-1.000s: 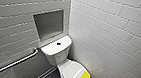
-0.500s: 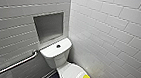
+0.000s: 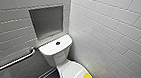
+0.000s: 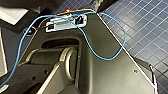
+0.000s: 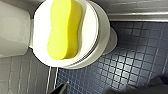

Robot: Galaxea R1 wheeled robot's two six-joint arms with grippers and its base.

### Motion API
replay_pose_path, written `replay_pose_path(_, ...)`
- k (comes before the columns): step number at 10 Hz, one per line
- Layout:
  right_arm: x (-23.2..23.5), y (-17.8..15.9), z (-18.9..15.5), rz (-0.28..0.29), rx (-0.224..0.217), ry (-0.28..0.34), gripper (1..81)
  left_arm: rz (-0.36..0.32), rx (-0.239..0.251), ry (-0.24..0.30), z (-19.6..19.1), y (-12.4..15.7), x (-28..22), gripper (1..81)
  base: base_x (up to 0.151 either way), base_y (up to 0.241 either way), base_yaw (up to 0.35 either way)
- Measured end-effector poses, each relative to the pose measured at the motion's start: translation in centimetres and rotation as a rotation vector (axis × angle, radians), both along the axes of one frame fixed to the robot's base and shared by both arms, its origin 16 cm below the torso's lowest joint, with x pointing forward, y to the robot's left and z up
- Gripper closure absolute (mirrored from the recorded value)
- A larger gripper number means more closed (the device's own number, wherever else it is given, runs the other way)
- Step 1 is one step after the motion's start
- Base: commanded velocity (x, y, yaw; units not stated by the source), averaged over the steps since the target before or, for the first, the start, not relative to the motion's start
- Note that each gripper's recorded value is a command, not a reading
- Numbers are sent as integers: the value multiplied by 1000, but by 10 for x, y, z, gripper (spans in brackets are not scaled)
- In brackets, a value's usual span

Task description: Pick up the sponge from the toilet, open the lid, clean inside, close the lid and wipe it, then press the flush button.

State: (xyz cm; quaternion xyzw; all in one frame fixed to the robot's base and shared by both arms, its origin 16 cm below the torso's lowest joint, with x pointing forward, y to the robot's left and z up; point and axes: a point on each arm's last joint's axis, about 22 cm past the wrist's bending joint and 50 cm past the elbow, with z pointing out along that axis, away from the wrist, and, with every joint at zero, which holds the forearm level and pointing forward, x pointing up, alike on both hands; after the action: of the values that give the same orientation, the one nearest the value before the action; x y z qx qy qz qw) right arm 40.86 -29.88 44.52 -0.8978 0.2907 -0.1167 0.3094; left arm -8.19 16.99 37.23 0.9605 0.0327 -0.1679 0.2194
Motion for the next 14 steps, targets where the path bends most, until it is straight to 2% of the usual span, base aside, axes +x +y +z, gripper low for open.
replay_pose_path(4,86,-1,6,-22,14,-100,10,4,0,-61,-41,-1,42,10,0,0,0)
replay_pose_path(6,115,17,3,-14,38,-135,10,4,0,-74,-59,-1,51,10,0,0,0)
replay_pose_path(8,122,50,-17,5,71,-107,10,6,2,-41,-60,-1,42,10,0,0,0)
replay_pose_path(11,129,42,-51,-1,55,-41,10,8,3,57,-48,-1,8,10,0,0,0)
replay_pose_path(14,151,44,-52,-9,63,-34,10,11,1,73,-47,-3,4,10,0,0,0)
